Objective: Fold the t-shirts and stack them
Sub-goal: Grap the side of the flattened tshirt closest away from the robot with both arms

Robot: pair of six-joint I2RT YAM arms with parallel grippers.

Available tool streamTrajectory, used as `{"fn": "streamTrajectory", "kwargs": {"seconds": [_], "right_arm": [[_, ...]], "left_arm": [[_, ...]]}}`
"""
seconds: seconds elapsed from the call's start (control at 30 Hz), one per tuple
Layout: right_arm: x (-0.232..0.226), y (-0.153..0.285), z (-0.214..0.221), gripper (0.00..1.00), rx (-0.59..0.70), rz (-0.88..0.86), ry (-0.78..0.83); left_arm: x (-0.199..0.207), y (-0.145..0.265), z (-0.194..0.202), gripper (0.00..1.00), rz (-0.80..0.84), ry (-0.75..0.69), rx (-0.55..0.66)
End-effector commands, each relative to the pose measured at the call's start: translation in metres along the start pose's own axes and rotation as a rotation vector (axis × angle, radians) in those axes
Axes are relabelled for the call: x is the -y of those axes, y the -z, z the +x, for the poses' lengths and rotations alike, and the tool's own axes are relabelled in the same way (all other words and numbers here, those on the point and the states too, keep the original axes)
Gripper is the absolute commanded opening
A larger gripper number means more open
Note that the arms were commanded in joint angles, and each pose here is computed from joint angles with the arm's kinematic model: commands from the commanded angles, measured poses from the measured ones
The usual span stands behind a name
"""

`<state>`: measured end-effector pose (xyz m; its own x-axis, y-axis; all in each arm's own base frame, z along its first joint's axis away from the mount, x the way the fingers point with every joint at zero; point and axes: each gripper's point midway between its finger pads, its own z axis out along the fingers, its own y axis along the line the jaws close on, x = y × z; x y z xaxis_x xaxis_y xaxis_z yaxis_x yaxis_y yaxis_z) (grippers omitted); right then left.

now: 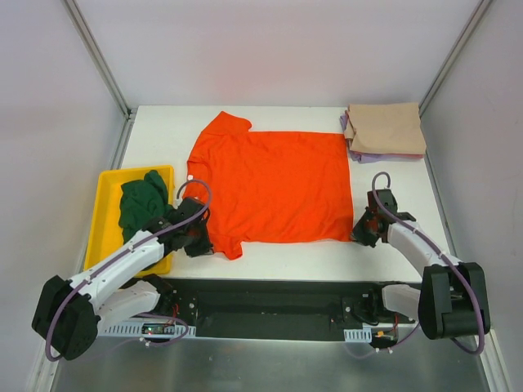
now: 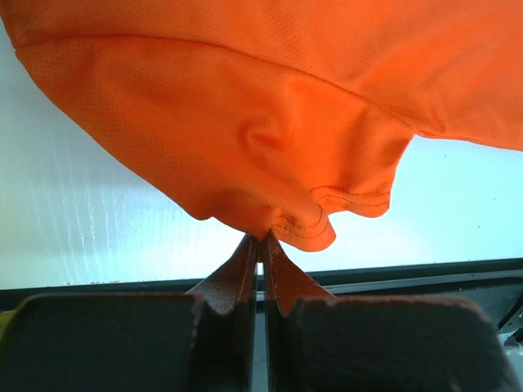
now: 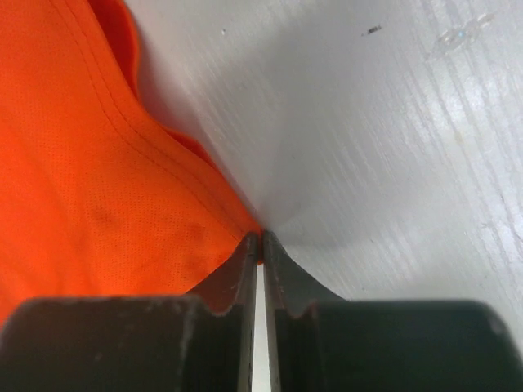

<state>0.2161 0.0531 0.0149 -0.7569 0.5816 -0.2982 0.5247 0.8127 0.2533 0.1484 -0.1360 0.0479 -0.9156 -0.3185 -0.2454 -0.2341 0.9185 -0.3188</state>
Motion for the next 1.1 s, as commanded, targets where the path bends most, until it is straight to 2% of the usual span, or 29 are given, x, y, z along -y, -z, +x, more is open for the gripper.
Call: {"fn": "streamTrajectory", "kwargs": {"seconds": [0.0, 0.27, 0.5, 0.73, 0.97, 1.07], "right_arm": [[0.009, 0.001, 0.007, 0.01, -0.006, 0.023, -0.003], [0.026, 0.024, 0.019, 0.01, 0.021, 0.017, 0.041], [0.032, 0.036, 0.030, 0.00, 0.047, -0.028, 0.056], [0.014, 0.050, 0.010, 0.00, 0.080, -0.070, 0.087], [-0.018, 0.060, -0.015, 0.00, 0.091, -0.130, 0.102], [-0.029, 0.065, -0.031, 0.00, 0.111, -0.127, 0.112]], "left_arm": [[0.014, 0.015, -0.003, 0.00, 0.078, -0.006, 0.023], [0.002, 0.026, 0.041, 0.00, 0.152, 0.017, -0.105], [0.015, 0.053, 0.049, 0.00, 0.310, -0.022, -0.087], [0.042, 0.069, 0.016, 0.00, 0.328, -0.091, -0.005], [0.083, 0.083, -0.050, 0.00, 0.336, -0.122, 0.187], [0.093, 0.082, -0.071, 0.00, 0.331, -0.129, 0.214]]}}
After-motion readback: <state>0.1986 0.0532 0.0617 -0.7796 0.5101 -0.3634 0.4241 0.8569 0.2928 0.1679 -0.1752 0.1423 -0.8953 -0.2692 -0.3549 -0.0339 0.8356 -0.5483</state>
